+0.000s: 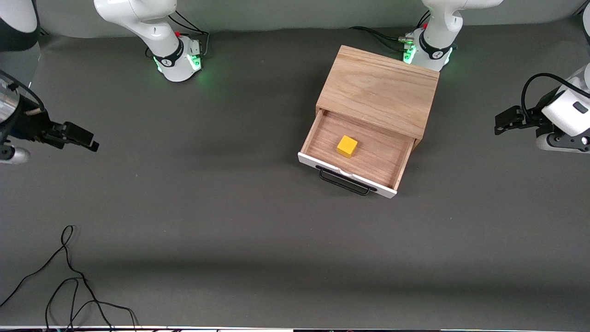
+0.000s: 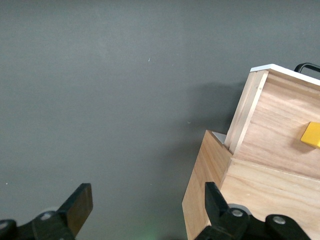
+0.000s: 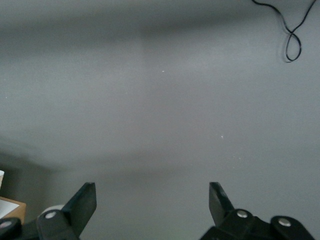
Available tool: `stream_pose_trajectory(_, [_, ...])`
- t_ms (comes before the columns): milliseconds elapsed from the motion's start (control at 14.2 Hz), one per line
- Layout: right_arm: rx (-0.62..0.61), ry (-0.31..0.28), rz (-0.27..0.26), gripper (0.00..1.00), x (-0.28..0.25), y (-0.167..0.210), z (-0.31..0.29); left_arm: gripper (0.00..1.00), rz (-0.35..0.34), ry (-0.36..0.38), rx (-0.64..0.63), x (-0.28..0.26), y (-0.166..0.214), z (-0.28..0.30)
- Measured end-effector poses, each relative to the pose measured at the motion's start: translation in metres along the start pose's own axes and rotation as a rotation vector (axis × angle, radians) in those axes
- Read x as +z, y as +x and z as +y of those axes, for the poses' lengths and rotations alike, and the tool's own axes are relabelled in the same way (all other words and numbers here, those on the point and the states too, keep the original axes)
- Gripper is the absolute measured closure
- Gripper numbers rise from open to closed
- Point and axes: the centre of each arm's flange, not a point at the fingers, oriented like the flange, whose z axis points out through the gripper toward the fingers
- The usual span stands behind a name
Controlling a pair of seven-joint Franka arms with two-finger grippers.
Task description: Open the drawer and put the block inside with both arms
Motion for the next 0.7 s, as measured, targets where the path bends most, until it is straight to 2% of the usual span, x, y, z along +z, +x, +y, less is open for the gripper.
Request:
stream_pose_trajectory(281, [-0.050,-0.019,0.006,0.00,-0.005,-0.021,-0.017,0.00,-0.010,0.014,0.000,0.001,-0.001,-0.001])
stream_pose_trajectory(703, [-0.105,-0.025,-0.006,0.00,0.002,-0.023,-0.025,0.00,-0.011,0.015,0.000,0.001,-0.001,-0.001])
